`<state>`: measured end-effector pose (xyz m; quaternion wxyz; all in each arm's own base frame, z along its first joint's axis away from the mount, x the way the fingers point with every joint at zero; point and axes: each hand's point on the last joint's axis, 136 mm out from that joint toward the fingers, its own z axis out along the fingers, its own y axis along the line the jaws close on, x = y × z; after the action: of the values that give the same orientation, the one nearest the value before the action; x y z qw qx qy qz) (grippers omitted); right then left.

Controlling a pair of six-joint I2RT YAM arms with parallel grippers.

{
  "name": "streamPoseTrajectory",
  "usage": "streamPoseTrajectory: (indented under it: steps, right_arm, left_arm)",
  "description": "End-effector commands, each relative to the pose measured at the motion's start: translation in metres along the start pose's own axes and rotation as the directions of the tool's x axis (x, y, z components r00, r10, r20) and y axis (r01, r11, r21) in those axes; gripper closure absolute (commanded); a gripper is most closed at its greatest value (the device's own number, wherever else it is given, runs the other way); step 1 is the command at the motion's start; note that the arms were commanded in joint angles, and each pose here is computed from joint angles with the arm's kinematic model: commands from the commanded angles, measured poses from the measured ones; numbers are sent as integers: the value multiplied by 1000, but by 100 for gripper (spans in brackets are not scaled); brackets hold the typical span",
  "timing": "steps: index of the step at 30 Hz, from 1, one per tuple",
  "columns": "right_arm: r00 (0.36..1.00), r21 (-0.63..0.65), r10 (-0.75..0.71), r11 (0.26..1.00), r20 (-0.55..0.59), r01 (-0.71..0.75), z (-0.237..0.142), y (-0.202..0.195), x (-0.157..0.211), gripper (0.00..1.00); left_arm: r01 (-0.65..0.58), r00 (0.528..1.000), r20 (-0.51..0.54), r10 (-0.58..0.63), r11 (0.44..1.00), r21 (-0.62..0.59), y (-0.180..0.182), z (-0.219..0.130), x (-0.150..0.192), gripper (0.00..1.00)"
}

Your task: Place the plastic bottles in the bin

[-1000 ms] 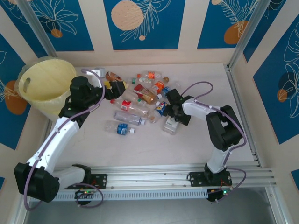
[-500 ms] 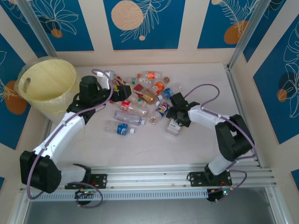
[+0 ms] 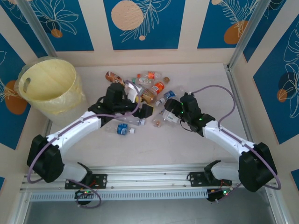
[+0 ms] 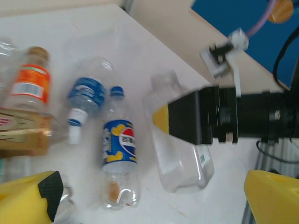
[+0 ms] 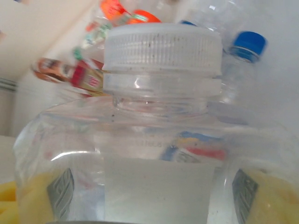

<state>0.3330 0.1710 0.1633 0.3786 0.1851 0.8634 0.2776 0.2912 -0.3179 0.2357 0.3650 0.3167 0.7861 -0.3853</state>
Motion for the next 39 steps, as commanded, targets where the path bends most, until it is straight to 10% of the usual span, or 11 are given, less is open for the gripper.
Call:
streamPoseTrajectory:
  steps: [1, 16, 30, 39]
  right_arm:
    - [996, -224, 65, 973, 57, -51, -12, 46, -18, 24]
    - [995, -373, 101, 923, -13, -99, -14, 84, -12, 24]
    - [995, -391, 70, 916, -71, -92, -14, 94, -2, 22]
    - [999, -415, 1, 910, -35, -15, -39, 99, -10, 5]
  left_arm:
    - [-117, 989, -90, 116, 993, -8, -13, 17, 11, 0]
    - [-31, 996, -82, 26, 998, -52, -6, 63, 15, 3]
    - [-5, 999, -34, 4, 999, -35, -11, 61, 5, 44]
    - [11, 1000, 15, -9, 993, -114, 2, 52, 3, 73]
